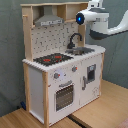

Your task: Play with the kitchen

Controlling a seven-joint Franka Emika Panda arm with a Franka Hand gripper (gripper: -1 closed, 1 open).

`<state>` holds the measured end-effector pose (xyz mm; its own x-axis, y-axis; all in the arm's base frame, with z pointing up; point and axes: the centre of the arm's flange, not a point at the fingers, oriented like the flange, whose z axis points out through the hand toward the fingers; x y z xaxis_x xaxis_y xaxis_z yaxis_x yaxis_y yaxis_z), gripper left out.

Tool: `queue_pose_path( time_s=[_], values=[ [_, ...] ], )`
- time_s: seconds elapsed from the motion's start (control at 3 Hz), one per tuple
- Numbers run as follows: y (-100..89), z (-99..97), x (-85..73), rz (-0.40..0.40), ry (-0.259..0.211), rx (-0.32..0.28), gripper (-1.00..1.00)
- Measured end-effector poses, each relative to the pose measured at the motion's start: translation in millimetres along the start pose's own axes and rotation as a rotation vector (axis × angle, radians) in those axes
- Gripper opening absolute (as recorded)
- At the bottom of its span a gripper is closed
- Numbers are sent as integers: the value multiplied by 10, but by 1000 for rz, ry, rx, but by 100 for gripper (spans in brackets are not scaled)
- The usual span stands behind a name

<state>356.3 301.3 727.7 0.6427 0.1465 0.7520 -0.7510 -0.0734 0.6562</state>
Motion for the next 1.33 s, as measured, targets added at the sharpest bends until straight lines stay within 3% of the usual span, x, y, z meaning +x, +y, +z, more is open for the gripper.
queue_pose_path(
  time_s=[0.33, 0.67, 1.0, 1.33],
  values=[
    [-121, 197, 134, -101, -28, 24, -100],
    [-101, 323, 236, -181, -55, 33, -100],
    [-228, 420, 343, -231, -22, 59, -100],
    [-331, 408, 429, -269, 40, 110, -100]
  ],
)
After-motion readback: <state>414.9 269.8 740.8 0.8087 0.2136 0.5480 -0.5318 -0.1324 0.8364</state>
